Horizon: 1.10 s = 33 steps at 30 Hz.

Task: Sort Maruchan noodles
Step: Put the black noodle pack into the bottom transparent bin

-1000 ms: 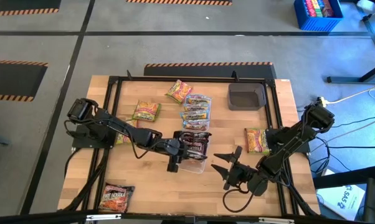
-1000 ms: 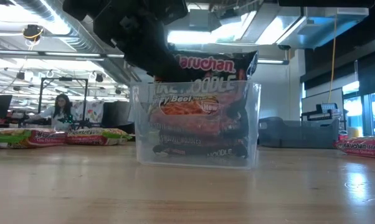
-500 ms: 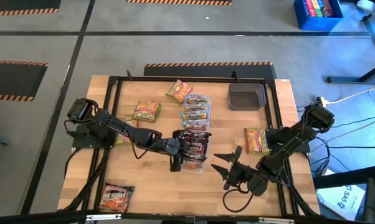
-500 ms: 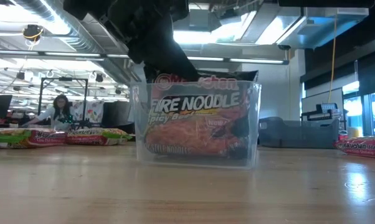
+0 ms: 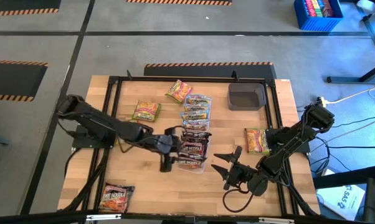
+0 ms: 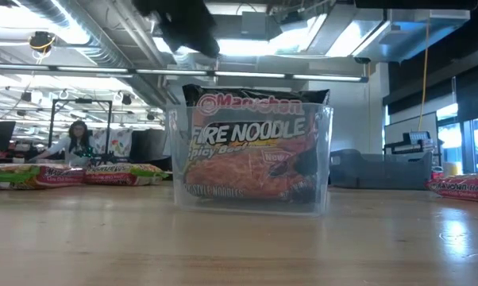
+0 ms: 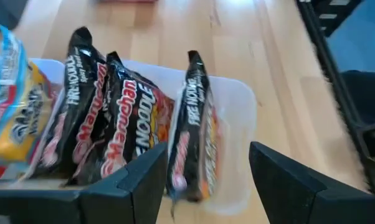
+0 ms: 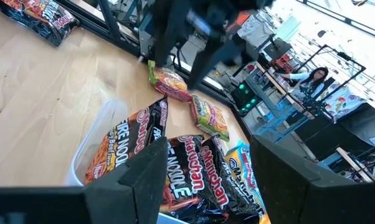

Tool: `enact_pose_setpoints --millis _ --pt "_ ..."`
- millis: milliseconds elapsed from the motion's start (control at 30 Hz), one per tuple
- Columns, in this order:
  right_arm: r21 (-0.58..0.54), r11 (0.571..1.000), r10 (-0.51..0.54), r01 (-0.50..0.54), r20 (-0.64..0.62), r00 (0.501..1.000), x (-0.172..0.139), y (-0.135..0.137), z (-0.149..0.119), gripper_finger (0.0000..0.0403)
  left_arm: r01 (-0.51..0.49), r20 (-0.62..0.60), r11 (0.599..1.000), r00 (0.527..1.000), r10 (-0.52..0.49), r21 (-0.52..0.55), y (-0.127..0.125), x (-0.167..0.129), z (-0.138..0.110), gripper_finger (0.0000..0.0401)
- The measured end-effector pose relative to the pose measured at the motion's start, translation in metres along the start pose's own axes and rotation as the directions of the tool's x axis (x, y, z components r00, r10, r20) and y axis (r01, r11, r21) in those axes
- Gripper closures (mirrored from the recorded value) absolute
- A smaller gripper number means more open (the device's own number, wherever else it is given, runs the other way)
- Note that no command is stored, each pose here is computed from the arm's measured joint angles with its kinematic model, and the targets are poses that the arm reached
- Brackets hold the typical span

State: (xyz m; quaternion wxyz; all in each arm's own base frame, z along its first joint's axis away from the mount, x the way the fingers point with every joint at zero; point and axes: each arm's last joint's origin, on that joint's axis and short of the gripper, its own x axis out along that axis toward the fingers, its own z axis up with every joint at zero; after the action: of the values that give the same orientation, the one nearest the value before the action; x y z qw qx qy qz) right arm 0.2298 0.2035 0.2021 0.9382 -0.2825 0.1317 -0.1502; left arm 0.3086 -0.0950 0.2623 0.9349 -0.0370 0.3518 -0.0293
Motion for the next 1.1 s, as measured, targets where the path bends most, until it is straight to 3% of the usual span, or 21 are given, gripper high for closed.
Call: enact_pose_setpoints --millis 200,367,733,1100 --pt "0.025 1.0 -0.001 0.001 0.0 1.0 0.001 0.0 0.0 0.0194 -0.026 -0.087 0.999 0.996 0.023 -0.026 -0.011 -0.047 -0.012 0.0183" --pt "0.08 0.995 0.052 -0.052 0.004 0.999 0.006 -0.001 -0.001 0.0194 -0.096 -0.039 0.994 0.995 0.095 -0.043 -0.032 -0.074 -0.023 0.0183" --pt "0.188 0.958 0.221 -0.215 -0.008 0.975 0.029 -0.008 -0.007 0.0194 -0.082 -0.018 0.99 0.996 0.084 0.117 -0.082 -0.077 -0.048 0.0183" --pt "0.211 0.947 0.249 -0.241 -0.009 0.969 0.03 -0.007 -0.008 0.0194 0.016 0.127 0.998 0.992 -0.023 0.062 -0.098 -0.072 -0.035 0.0183"
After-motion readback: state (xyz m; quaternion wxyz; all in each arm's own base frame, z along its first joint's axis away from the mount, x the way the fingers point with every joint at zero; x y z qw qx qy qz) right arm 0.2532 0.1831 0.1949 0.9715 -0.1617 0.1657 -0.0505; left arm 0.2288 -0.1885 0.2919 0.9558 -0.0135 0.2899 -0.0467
